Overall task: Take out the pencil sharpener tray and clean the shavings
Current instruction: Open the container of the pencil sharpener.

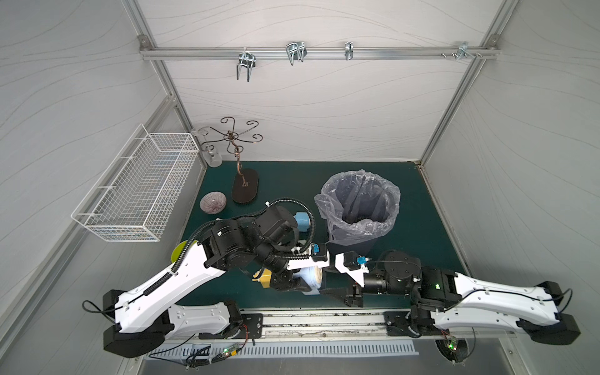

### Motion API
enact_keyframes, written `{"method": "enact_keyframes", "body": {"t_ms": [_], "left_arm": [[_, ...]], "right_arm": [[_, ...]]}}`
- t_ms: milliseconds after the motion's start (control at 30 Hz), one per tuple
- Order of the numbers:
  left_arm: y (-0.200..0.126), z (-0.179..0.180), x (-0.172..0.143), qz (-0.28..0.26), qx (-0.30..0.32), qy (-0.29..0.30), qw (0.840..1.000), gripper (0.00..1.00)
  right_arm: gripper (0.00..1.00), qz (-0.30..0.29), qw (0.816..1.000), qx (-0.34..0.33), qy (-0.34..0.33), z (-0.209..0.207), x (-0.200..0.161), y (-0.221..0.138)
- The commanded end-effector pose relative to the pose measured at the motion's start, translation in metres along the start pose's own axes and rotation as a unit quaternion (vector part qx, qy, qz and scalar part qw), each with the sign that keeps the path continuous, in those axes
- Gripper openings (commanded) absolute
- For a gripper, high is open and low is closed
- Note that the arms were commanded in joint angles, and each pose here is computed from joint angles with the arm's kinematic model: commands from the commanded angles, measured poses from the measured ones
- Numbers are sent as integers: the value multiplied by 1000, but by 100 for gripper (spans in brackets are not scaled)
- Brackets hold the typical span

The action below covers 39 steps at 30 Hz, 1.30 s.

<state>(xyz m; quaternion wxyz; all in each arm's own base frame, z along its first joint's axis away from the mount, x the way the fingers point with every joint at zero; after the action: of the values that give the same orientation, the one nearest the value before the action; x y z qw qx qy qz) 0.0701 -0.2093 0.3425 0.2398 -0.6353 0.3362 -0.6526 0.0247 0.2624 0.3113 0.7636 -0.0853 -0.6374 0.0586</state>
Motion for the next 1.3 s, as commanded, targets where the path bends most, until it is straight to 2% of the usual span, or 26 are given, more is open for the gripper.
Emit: {"method": "enact_keyframes", "body": {"t_ms": [0, 367, 900, 1067, 1233, 1267], "left_arm": [[-7, -2, 8, -28, 7, 11, 1000, 0], [-7, -1, 10, -36, 12, 8, 999, 0], [-5, -1, 7, -32, 12, 2, 999, 0], [-4, -2, 5, -30, 10, 1, 1000, 0], [-4, -2, 5, -28, 10, 0, 1000, 0], [-4, -1, 4, -27, 10, 0, 1000, 0]], "right_arm": [[59, -5, 1000, -2, 10, -2, 0, 2], [63, 5, 1000, 0, 21, -2, -4, 6], [55, -4, 1000, -6, 25, -3, -3, 2], [42, 2, 999, -17, 38, -6, -2, 1], [24, 3, 999, -11, 42, -5, -2, 1], [16, 2, 999, -9, 42, -4, -2, 1]]}}
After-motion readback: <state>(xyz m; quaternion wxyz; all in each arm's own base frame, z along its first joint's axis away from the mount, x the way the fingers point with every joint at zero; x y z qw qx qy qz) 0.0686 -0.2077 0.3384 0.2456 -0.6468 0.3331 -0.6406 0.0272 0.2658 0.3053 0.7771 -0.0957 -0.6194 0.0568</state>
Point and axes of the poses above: each gripper's point midway between its finger pads, its own y axis out along the fingers, its own z axis along the line the jaws close on, x = y × z, the point moved 6 cm from there along -y, back along the fingers, and after that the axes turned 5 degrees about y, right-handed, at the moved point
